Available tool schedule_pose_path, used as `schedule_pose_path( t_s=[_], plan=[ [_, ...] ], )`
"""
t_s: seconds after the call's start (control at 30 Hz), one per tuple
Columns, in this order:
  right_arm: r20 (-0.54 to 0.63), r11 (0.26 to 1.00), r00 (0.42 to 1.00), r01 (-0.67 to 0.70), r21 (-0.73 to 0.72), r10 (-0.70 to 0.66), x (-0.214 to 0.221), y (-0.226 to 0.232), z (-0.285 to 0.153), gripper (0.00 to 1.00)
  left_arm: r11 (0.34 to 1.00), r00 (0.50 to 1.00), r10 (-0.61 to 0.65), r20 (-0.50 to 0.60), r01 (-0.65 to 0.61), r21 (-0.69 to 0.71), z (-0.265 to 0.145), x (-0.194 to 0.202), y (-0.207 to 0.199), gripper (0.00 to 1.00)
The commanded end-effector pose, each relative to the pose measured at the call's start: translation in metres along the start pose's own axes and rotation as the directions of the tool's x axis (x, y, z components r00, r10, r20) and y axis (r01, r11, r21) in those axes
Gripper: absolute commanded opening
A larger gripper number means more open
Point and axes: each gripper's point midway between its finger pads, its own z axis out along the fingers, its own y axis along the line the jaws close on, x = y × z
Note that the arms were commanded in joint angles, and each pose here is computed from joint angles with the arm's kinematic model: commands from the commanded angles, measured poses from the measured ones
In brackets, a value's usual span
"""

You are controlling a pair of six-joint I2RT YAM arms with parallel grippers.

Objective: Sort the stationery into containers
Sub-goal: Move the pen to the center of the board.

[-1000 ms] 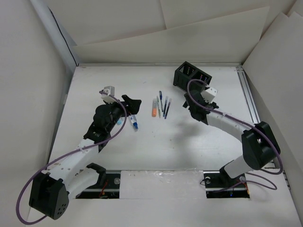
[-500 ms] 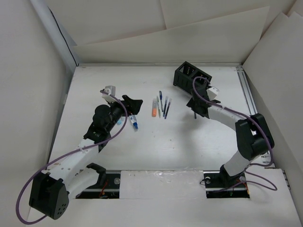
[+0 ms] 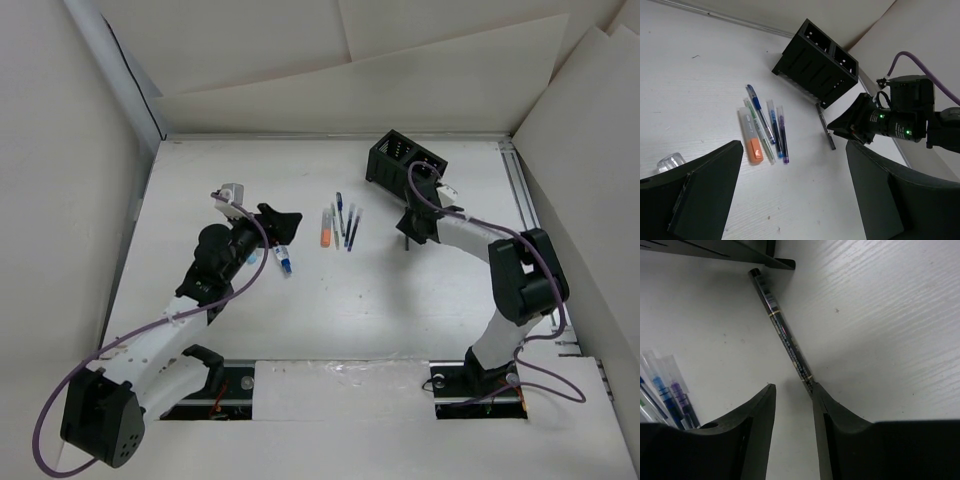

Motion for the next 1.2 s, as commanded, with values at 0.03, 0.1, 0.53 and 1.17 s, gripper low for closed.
schedule_pose_path(
  t_s=[0.03,0.1,0.53,1.17],
  plan=[
    [-0.035,1.000,0.999,0.006,-0.029,-0.007,-0.011,0.011,-0.001,0.39,0.997,0.996,0.008,0.094,-0.015,0.073,-0.013,-0.023,-0.020,0.80],
    [-0.046,1.000,0.999,0.020,-0.017,-0.021,-0.010,0.010,-0.001,0.39,0.998,0.995,0.008,0.103,-0.015,0.068,-0.015,-0.024,-0.018,0.80],
    [-0.194,0.976,0.960,0.215,0.039,-0.203,0.018,0.013,0.008,0.29,0.995,0.992,-0.001,0.124,-0.011,0.095,-0.021,-0.028,-0.026,0.80],
    [-0.263,0.961,0.924,0.268,-0.068,-0.276,0.120,0.009,-0.040,0.02,0.996,0.992,-0.012,0.125,0.000,0.092,-0.022,-0.026,-0.026,0.80]
  ],
)
